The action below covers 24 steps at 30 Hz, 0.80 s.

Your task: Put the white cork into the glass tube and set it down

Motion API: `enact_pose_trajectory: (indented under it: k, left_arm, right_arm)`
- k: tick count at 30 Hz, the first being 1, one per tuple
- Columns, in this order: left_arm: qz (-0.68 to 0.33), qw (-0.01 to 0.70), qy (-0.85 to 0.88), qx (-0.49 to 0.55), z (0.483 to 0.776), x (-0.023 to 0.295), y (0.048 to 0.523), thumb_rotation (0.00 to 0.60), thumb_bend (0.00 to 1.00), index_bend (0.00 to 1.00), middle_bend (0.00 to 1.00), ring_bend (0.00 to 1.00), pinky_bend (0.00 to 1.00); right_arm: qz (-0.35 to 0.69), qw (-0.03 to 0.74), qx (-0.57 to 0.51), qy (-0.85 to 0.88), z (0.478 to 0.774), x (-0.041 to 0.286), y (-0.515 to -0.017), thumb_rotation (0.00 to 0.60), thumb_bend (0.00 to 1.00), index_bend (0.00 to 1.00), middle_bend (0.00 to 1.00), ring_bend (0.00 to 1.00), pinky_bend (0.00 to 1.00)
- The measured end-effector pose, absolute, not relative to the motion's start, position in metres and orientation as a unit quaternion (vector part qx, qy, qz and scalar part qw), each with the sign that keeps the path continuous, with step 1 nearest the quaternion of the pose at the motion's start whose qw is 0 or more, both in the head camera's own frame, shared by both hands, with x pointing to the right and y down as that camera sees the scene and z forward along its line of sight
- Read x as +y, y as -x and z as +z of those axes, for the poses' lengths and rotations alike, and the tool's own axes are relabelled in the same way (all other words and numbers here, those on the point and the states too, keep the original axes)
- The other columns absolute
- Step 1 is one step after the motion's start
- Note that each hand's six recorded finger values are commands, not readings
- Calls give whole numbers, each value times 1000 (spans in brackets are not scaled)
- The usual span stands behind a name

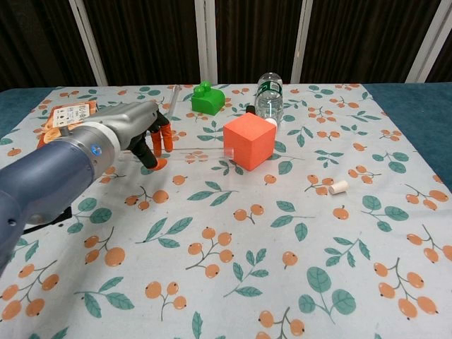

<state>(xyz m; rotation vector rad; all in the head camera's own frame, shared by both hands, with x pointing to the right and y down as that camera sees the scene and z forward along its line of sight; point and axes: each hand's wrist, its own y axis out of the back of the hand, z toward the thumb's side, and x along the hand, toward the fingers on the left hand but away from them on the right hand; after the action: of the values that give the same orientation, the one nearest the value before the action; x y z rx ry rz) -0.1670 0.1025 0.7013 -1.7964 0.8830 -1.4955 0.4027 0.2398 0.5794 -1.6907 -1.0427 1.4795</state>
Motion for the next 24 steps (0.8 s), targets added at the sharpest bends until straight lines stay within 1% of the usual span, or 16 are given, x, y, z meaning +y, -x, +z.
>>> enact_pose_trajectory:
  k: [15, 24]
  left_arm:
    - [-482, 330, 730, 355, 680, 104, 195, 600, 809, 568, 487, 117, 0]
    - [-429, 286, 753, 409, 666, 101, 219, 600, 810, 568, 498, 130, 11]
  right_arm:
    - [575, 325, -391, 641, 581, 240, -402, 600, 282, 90, 0, 0, 0]
    - [584, 320, -387, 638, 586, 235, -395, 600, 282, 90, 0, 0, 0]
